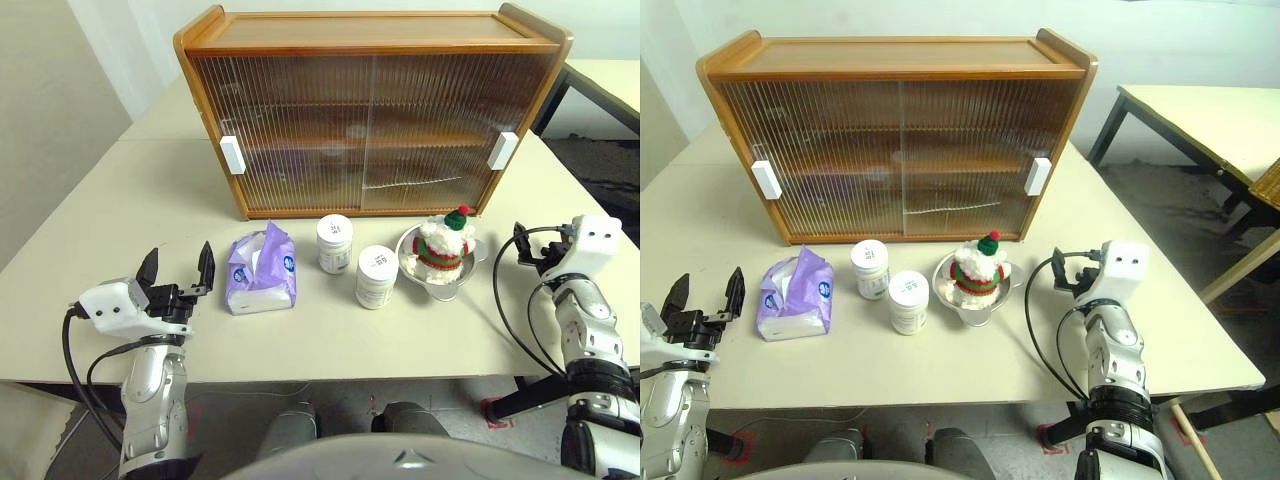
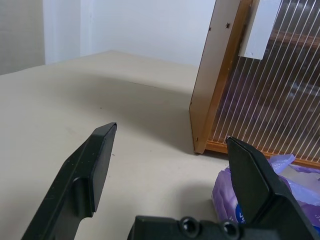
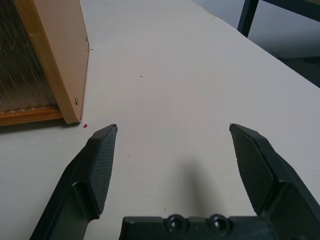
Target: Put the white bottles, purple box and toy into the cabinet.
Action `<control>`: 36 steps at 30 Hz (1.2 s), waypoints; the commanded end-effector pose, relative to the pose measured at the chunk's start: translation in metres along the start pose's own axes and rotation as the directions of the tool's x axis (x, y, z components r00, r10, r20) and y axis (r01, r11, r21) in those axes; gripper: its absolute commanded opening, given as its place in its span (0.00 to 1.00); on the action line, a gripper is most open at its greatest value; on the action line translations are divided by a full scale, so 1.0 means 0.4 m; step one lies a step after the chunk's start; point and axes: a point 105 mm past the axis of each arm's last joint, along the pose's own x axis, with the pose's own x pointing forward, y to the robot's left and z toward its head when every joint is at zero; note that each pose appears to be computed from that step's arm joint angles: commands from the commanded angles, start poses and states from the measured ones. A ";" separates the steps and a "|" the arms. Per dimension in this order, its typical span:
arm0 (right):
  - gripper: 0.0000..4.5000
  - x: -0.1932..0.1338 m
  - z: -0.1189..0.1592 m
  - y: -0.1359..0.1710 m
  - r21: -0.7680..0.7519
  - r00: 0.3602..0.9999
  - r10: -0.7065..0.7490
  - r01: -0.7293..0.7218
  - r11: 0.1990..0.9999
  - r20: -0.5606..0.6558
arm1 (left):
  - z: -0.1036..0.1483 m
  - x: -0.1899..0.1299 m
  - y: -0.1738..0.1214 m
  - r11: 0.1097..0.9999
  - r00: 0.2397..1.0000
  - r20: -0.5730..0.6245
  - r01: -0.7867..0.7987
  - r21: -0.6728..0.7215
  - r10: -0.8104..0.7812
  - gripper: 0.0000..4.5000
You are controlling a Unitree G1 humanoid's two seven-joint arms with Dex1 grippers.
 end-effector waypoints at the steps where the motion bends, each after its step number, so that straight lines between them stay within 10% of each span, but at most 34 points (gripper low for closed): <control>1: 0.99 0.025 0.033 0.007 -0.003 0.999 0.013 -0.012 1.000 0.036 | -0.007 0.012 -0.002 1.000 1.000 0.004 -0.006 -0.001 0.006 1.00; 12: 0.99 0.036 0.272 0.126 0.015 0.915 0.255 -0.273 0.962 0.313 | 0.035 0.056 0.038 0.999 0.997 0.065 -0.036 0.013 0.035 1.00; 22: 0.99 -0.122 0.416 0.334 0.021 0.516 0.767 -0.834 0.551 0.381 | 0.141 0.132 0.113 0.999 0.991 0.127 -0.050 0.017 0.048 1.00; 32: 0.99 -0.243 0.453 0.462 0.020 0.186 0.932 -0.982 0.189 0.312 | 0.188 0.208 0.020 0.989 0.988 0.106 0.122 -0.085 -0.113 1.00; 36: 0.99 -0.252 0.466 0.484 0.008 0.159 0.927 -0.986 0.166 0.339 | 0.176 0.230 -0.008 0.986 0.990 0.085 0.123 -0.114 -0.113 1.00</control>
